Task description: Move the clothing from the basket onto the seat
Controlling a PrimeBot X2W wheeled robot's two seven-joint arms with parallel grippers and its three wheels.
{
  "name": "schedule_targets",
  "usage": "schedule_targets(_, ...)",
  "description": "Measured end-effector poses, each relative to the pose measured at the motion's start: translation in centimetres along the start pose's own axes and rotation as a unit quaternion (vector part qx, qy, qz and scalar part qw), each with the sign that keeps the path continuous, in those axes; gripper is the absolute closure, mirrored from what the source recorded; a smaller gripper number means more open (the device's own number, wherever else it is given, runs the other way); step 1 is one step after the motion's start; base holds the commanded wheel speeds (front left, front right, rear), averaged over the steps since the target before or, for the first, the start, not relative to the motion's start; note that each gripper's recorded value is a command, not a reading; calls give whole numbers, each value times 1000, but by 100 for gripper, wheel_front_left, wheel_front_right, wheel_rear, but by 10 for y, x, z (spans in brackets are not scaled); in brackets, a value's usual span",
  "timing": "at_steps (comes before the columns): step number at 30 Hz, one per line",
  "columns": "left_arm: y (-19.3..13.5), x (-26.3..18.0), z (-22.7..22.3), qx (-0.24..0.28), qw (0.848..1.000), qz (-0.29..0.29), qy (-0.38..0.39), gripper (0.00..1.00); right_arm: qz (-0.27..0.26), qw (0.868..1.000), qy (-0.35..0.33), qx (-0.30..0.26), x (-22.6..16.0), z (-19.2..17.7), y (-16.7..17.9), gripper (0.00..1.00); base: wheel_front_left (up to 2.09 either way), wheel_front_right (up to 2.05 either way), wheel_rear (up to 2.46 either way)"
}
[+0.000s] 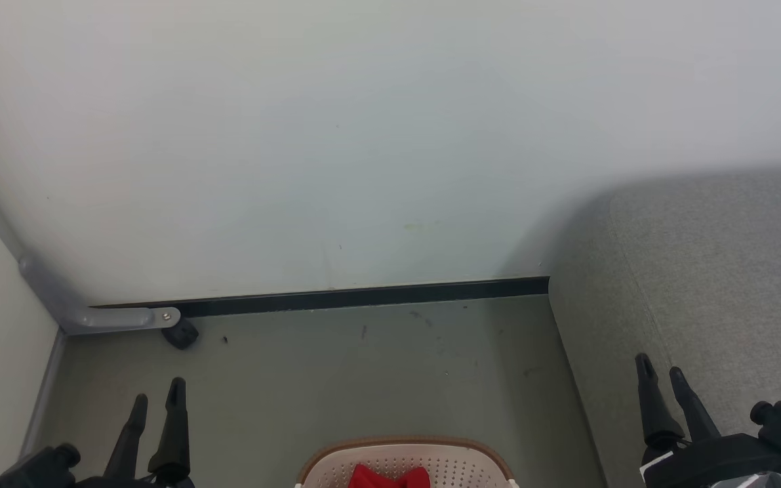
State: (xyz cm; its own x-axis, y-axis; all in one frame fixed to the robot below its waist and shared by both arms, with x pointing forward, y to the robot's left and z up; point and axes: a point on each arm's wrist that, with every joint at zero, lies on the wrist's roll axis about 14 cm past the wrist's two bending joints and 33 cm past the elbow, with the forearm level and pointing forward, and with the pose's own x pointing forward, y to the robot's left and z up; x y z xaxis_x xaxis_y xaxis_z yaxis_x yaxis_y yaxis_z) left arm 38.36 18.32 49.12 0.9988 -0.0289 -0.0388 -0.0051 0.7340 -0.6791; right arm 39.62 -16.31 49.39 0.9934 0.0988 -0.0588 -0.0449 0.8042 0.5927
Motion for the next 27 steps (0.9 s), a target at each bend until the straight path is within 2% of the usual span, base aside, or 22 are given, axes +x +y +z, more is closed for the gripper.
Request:
schedule_targets(1,1,0,1,23,1000,0,-2,0,3,1000,0,-22,1,0,2,0,0,0,0)
schedule_targets(9,-5,2,1,94,995,-11,-6,0,18,996,-7,-91,2,1,9,0,0,0,0)
schedule_targets(20,-11,4,3,164,986,-28,-20,0,38,983,-19,-178,6,2,18,0,0,0,0)
schedule_targets(27,-14,5,5,203,978,-37,-29,0,47,975,-32,-213,8,5,22,0,0,0,0)
